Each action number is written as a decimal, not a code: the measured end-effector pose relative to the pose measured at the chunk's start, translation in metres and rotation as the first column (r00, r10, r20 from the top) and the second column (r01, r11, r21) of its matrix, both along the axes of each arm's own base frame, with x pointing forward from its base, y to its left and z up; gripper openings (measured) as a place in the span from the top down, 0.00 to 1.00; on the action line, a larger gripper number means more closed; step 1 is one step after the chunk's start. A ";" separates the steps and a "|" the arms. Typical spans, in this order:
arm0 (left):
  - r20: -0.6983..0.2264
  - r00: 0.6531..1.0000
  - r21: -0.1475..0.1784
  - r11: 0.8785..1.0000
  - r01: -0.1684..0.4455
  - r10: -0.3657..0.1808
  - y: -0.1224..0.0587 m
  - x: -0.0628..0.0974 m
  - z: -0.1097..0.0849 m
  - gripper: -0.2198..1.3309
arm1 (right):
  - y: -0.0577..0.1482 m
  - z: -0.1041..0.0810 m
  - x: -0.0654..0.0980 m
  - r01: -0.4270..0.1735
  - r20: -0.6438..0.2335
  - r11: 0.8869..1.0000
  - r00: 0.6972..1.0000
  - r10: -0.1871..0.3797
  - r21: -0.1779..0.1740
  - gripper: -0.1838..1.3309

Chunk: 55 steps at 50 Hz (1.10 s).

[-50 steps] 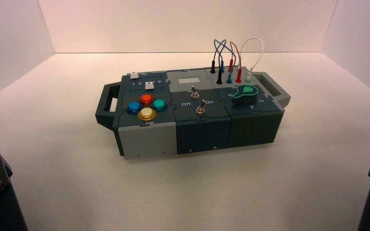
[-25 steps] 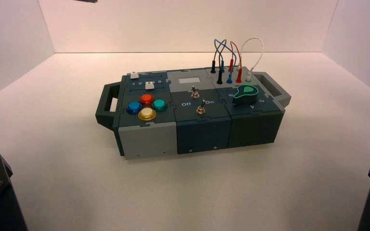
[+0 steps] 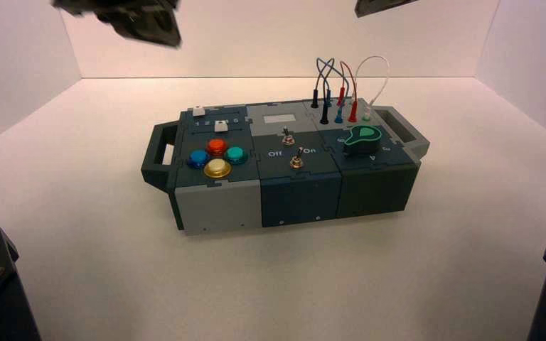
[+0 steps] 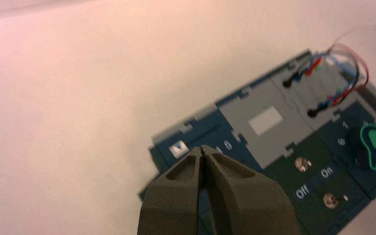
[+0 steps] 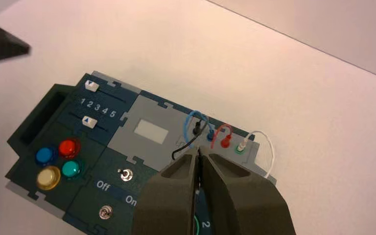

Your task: Move the bottom slider to position 1.

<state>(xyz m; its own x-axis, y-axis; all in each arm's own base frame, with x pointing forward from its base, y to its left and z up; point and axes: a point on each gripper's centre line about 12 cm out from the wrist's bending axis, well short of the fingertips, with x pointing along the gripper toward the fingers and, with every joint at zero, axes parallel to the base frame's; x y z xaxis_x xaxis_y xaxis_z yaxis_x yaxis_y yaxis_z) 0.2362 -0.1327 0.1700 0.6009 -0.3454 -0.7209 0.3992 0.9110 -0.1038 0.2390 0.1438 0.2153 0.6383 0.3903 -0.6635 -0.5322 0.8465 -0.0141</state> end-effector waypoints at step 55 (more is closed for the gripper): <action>-0.372 0.924 0.036 0.996 -0.078 0.086 -0.075 0.007 -0.051 0.96 | 0.018 -0.013 0.011 -0.044 -0.042 0.998 0.998 0.042 -0.041 0.97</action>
<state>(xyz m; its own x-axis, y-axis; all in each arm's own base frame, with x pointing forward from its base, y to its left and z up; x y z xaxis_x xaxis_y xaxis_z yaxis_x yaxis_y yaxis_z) 0.2434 -0.2074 0.1192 0.3123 -0.2893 -0.9049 0.2594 0.9423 -0.2117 0.2500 0.1617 0.2021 0.5935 0.3884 -0.7049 -0.5690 0.8219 -0.0263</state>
